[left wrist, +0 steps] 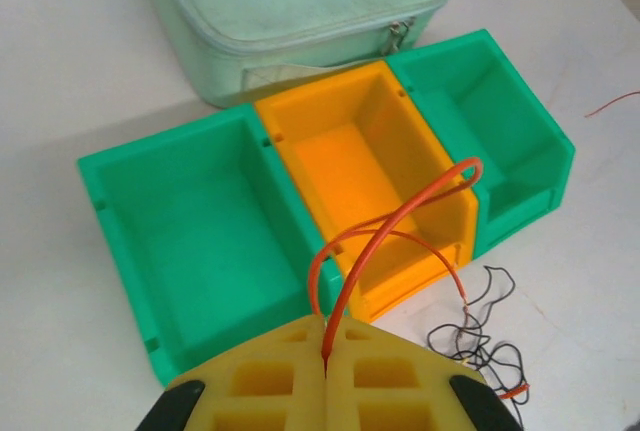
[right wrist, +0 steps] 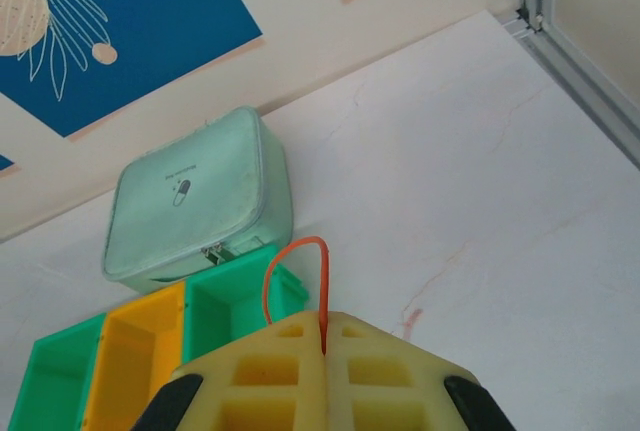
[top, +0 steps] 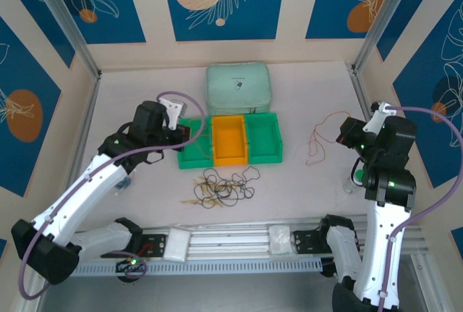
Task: Untangle the cables
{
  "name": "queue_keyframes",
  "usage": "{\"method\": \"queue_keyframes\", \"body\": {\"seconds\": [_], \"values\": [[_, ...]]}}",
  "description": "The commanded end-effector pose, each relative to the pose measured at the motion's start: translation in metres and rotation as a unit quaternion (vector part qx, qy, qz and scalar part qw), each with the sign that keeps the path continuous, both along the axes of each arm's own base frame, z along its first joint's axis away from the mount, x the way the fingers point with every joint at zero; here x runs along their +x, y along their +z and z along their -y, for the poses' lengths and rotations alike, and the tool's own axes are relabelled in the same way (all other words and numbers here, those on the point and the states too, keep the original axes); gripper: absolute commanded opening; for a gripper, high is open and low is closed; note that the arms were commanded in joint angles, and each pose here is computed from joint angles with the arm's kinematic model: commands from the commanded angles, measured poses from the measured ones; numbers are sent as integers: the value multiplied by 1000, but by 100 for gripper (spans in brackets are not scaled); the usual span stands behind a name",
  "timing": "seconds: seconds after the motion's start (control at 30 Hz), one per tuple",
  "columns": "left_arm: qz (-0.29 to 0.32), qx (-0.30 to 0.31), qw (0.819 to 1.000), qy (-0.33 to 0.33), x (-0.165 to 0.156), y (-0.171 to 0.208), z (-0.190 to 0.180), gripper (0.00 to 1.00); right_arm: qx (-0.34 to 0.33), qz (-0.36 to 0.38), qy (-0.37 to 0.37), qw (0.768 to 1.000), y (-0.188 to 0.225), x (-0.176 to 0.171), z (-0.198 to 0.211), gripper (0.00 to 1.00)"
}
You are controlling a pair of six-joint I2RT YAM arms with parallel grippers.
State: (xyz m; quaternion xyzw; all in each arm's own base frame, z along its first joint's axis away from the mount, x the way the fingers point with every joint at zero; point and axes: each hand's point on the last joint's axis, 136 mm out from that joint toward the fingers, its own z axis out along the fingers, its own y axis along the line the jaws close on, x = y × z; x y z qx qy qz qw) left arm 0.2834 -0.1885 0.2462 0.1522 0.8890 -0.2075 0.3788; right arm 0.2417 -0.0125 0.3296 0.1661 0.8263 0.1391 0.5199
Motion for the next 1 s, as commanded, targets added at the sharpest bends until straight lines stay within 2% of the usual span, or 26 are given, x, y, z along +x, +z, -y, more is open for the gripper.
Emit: {"method": "queue_keyframes", "body": {"seconds": [0.0,0.27,0.83,0.87,0.97], "values": [[22,-51,998,-29,12,23,22,0,16,9,18,1000,2,4,-7,0],[3,-65,995,-80,32,3,54,0,25,11,28,999,1,5,-10,0],[-39,-31,993,-107,79,-77,87,0,42,2,47,998,-7,9,-17,0],[-42,-30,993,-109,80,-81,88,1,41,2,49,998,-8,9,-18,0],[-57,-29,991,-115,84,-92,93,13,41,1,51,998,-7,8,-18,0]]}}
